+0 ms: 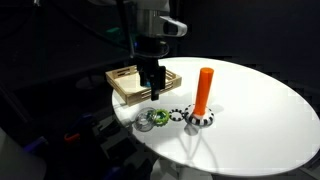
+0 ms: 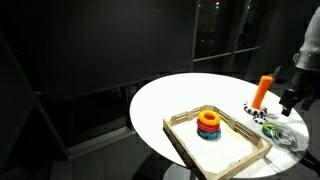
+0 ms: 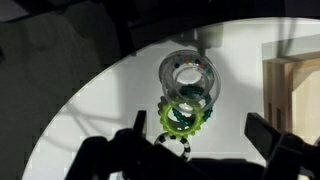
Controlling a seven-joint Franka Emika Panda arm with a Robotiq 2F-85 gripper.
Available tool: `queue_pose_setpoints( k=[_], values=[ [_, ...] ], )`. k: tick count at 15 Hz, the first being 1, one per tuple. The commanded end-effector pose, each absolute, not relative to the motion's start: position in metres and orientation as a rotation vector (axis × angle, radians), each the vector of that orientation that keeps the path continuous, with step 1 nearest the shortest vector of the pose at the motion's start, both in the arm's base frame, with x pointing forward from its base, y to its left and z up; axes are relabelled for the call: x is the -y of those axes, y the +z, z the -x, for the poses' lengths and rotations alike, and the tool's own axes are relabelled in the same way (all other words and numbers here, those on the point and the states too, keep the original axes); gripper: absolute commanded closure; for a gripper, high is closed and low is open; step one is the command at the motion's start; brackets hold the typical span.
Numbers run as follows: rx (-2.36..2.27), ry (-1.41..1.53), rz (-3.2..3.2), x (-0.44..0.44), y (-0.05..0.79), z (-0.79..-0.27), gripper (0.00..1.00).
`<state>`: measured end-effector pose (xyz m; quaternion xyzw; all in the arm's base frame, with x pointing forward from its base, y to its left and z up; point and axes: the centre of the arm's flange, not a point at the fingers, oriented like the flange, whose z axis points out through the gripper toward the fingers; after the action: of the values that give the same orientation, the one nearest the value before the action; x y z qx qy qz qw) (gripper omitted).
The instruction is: Pick up the clear ring and stack it on top of the stack that is in the wooden tray
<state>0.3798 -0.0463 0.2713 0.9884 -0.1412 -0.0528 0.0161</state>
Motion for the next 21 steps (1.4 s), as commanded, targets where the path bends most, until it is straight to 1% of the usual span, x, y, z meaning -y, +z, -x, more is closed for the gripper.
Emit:
queue_pose_setpoints(
  k=[1,13,20,21],
  values=[
    [0.465,-0.129,-3.035,0.066,0.244,-0.364,0.00],
    [0.393,-0.163,-3.008,0.075,0.179,-0.369,0.00],
    [0.389,-0.177,-3.022,0.071,0.166,-0.371,0.00],
    [0.385,-0.178,-3.022,0.070,0.165,-0.371,0.02]
  ],
)
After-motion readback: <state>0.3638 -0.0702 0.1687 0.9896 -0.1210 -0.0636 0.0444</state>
